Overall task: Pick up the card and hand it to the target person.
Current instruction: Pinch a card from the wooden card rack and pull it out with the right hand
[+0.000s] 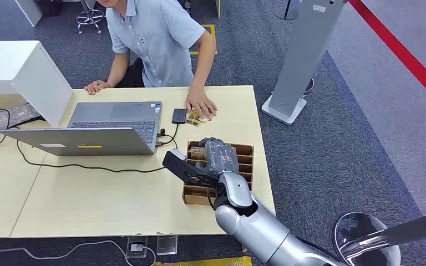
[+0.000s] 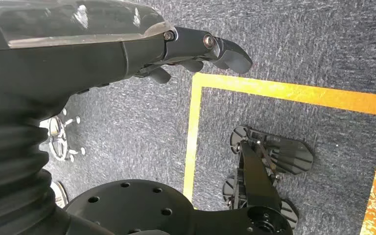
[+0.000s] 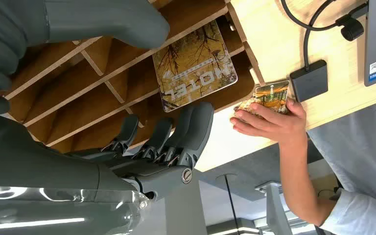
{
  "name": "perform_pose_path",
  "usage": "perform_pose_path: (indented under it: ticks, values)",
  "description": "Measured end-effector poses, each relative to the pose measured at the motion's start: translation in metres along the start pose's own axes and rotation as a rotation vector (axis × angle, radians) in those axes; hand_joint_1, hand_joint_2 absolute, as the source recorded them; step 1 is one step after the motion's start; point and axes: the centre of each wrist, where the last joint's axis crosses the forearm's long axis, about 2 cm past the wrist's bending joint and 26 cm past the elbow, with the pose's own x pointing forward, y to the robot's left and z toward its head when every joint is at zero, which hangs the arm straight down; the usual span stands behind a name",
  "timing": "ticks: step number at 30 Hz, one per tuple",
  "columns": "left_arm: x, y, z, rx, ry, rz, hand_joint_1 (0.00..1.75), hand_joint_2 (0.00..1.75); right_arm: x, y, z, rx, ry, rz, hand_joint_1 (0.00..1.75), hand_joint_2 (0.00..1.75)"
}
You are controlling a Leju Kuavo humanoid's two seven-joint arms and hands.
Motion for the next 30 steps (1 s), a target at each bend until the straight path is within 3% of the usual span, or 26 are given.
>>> perform_pose_path:
  ticks: [3, 7, 9, 13, 21, 23, 28, 30]
  values:
    - [0.0, 0.0, 0.0, 0.0, 0.0, 0.0, 0.0, 1.75, 0.0, 0.0, 0.0, 0.0, 0.0, 0.001, 0.79, 1.75]
    - [0.0, 0.0, 0.0, 0.0, 0.0, 0.0, 0.0, 1.75, 0.0, 0.0, 0.0, -0.001, 0.0, 0.002, 1.2, 1.75]
    - [0.0, 0.0, 0.0, 0.0, 0.0, 0.0, 0.0, 1.75, -0.0001, 0.0001, 0.0001, 0.0, 0.0, 0.002, 1.3, 1.75]
    - [-0.0002, 0.0, 0.0, -0.002, 0.0, 0.0, 0.0, 1.75, -0.0009, 0.0028, 0.0019, 0.017, 0.006, 0.004, 1.33, 1.75]
    - [-0.0002, 0.0, 0.0, -0.004, -0.001, 0.001, 0.0, 1.75, -0.0012, 0.0038, 0.0023, 0.037, -0.002, 0.014, 1.16, 1.75]
    - [-0.0002, 0.0, 0.0, -0.004, -0.002, 0.001, 0.0, 1.75, -0.0012, 0.0038, 0.0023, 0.039, -0.005, 0.013, 1.18, 1.75]
    - [-0.0003, 0.0, 0.0, -0.003, -0.003, 0.004, 0.0, 1.75, -0.0012, 0.004, 0.0025, 0.046, -0.017, 0.011, 1.71, 1.75]
    - [-0.0003, 0.0, 0.0, -0.003, -0.003, 0.006, 0.0, 1.75, -0.0012, 0.0042, 0.0027, 0.043, -0.028, 0.007, 1.75, 1.75]
